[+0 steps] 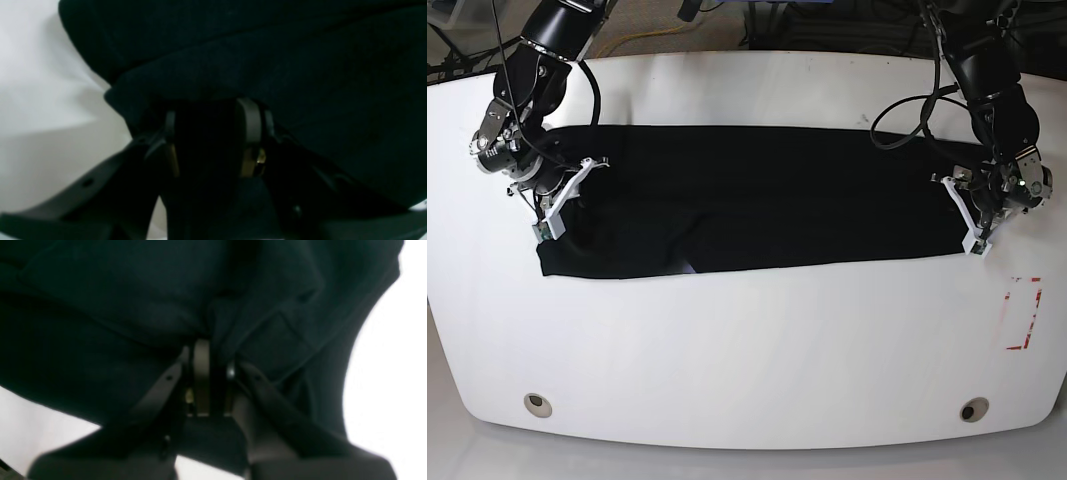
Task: Fold the T-shirt properly
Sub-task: 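Pull the folded strip with both grippers and smooth it flat, then move the left gripper inward along the strip and grasp it, then fold the strip ends inward, right gripper toward the left gripper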
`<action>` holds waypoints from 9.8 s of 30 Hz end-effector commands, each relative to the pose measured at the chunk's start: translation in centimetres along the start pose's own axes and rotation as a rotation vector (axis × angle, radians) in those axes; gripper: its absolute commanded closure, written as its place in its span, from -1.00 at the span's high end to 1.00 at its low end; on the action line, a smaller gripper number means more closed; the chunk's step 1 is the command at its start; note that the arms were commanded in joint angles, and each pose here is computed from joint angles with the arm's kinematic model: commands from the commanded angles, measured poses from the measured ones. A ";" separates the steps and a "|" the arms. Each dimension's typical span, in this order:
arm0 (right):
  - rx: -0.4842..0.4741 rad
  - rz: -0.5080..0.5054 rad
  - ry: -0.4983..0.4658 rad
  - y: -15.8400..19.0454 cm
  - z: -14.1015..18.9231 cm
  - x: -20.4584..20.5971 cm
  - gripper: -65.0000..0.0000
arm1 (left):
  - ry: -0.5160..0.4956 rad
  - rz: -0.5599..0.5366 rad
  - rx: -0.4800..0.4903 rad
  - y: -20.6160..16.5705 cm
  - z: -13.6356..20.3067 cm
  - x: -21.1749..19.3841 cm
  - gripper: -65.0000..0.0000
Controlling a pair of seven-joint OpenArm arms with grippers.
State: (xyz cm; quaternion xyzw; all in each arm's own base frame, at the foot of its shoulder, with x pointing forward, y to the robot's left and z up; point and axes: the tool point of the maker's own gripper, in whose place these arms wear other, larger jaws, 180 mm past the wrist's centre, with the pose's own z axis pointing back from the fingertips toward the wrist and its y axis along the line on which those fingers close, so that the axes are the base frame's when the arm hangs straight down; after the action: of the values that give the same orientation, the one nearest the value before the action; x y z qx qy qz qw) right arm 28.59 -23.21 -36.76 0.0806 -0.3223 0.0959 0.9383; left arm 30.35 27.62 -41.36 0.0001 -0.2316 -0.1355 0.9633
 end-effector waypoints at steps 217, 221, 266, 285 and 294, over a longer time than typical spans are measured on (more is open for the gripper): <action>0.237 -0.495 -0.071 -3.1 -2.4 -4.4 0.64 | -0.165 0.028 -0.337 -14.8 1.0 3.8 -0.83; 0.245 -0.499 -0.071 -2.7 -2.6 -4.4 -0.12 | -0.165 0.029 -0.337 -14.9 1.0 3.9 -0.83; 0.522 0.114 -0.270 17.2 -0.4 9.4 -1.00 | -0.091 0.088 -0.534 -26.5 -4.2 4.9 -0.83; 0.634 0.034 -0.250 19.4 -4.1 9.8 0.77 | -0.263 0.117 -0.565 -25.0 -0.7 8.8 -0.03; 0.562 0.158 -0.312 18.2 -0.7 10.2 0.70 | -0.428 0.110 -0.442 -15.9 5.0 10.1 0.00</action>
State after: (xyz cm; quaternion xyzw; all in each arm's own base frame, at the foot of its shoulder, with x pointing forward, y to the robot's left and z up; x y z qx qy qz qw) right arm 32.42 -3.74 -30.82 0.3300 -0.4049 0.2323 0.8205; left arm 31.82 9.36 -35.37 -0.2502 -0.3649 -0.1240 0.8882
